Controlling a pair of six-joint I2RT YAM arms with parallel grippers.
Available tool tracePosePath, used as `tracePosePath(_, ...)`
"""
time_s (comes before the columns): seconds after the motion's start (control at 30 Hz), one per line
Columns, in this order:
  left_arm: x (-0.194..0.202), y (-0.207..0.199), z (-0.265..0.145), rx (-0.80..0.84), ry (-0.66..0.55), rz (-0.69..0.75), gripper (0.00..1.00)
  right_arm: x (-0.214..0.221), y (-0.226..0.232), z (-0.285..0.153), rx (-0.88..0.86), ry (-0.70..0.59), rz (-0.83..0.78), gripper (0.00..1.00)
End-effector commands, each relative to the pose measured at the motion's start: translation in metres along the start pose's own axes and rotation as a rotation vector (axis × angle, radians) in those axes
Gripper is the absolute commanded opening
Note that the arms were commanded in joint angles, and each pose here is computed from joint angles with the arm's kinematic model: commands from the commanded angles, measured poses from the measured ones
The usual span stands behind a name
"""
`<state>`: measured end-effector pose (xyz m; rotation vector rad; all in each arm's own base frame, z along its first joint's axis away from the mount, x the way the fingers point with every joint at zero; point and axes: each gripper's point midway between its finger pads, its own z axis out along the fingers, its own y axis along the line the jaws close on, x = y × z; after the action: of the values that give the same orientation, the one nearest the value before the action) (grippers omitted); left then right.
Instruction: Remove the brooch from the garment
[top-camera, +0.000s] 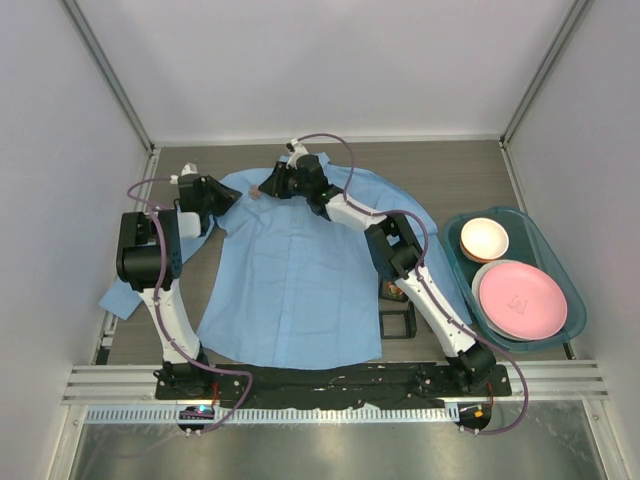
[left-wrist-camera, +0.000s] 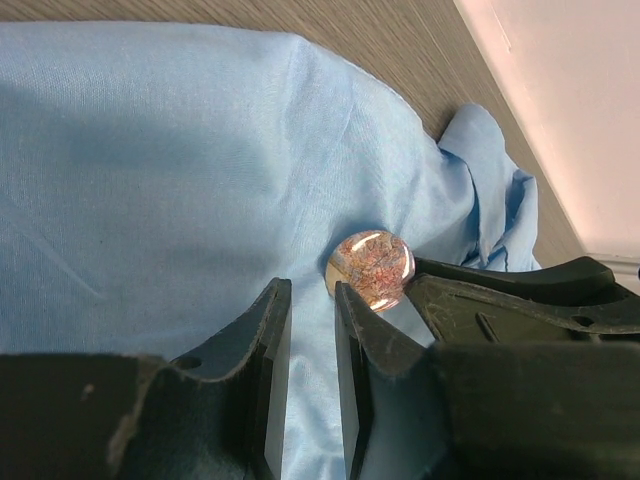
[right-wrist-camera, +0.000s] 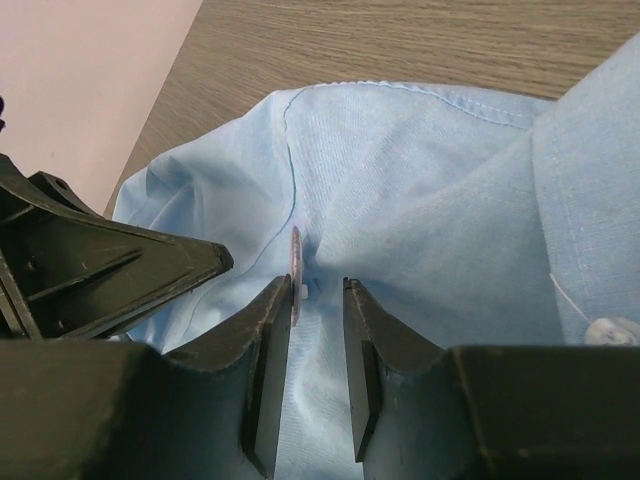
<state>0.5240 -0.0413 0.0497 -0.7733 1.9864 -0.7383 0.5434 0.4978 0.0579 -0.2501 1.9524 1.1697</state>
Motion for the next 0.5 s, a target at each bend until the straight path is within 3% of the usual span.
tracePosePath(0.0,-0.0083,-0.0081,0.0026,0.047,-0.026,0.014,0.27,-0.0221,0.0201,0.0022,-0.058,-0.051,-0.053,0.33)
tracePosePath(0.27,-0.0079,-0.0084,0.0029,0.049,-0.024,0.014,0.27,-0.0227,0.0211,0.0056,-0.072,-0.055,-0.053,0.33)
tracePosePath(0.47,-0.0081,-0.0088,0.0033,0.051,-0.024,0.013,0.27,-0.0218,0.0246,0.0061,-0.091,-0.056,-0.049,0.26)
